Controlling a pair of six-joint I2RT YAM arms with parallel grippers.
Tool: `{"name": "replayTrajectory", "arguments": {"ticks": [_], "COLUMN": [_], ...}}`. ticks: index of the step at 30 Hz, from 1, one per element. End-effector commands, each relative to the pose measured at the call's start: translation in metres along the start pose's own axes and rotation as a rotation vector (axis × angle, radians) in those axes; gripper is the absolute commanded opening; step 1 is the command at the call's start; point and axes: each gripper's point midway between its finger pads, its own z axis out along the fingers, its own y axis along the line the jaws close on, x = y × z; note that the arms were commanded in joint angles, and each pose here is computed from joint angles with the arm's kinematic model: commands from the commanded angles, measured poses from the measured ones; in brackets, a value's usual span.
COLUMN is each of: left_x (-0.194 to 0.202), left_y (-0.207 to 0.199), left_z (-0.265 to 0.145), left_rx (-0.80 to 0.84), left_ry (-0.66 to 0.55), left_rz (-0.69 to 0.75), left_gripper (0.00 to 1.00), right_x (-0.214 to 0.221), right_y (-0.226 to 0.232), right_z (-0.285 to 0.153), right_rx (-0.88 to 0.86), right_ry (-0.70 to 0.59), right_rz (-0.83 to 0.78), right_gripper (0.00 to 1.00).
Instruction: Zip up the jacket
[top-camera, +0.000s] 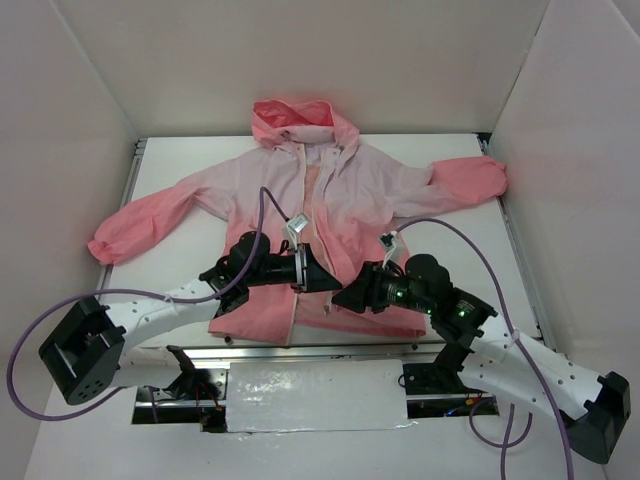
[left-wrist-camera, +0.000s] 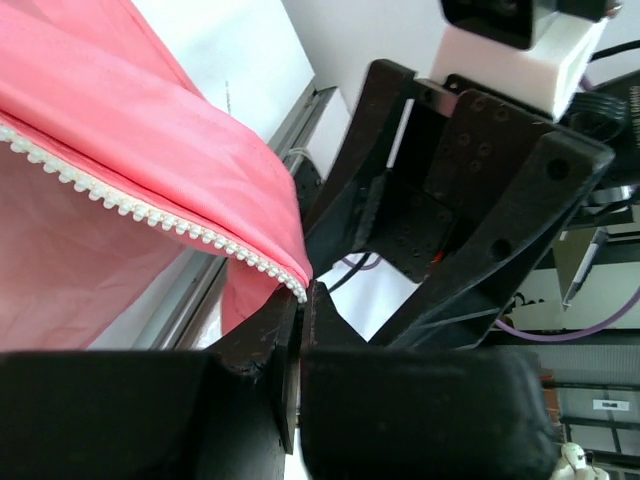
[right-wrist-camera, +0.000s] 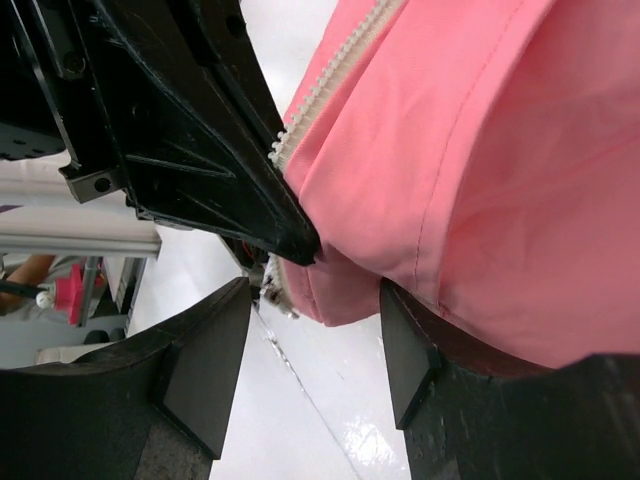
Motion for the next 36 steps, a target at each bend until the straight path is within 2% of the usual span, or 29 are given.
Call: {"name": "replayTrajectory", "arguments": {"ticks": [1,8,13,21,27,32,36], "left_x": [-0.010,-0.014,-0.012,-0.011,-0.009,-0.010,-0.010], "left_y": [-0.040,-0.052,-0.054,-0.051,-0.045,-0.041,-0.032], "left_z": [-0.005,-0.003,-0.002,0.000,0.003,0.004,0.007], "left_rx": [0.145,0.204,0.236,0.229,0.207,0.187,0.144], "left_ry": [-0.026,-0.029,-0.023,-0.012,-0.006,-0.015,-0.013], "left_rz": [0.047,0.034,0.012,0.002,-0.015,-0.024,-0.036], "left_gripper": [0.00,0.00,0.00,0.00,0.00,0.00,0.00], "right_x": [-0.002,0.002,0.004,-0.002,-0.005,-0.001,-0.003], "right_y": [0.012,0.010,0.022,0.022,0.028,0.035,0.040], "right_z": [0.005,0.010,0.010,0.000,-0.009,-0.007,-0.010], "right_rx": [-0.078,-0.133,-0.227,-0.231,-0.279,-0.315,-0.335], "right_ry": [-0.013,-0.028,-0.040,-0.107,-0.158,-0.122,-0.127], "right_rz": [-0.052,-0.087,-0.099,-0.139,-0.165,-0.175,-0.182], "right_gripper": [0.62,0.64,0.62,0.62,0.55,0.43,0.42]}}
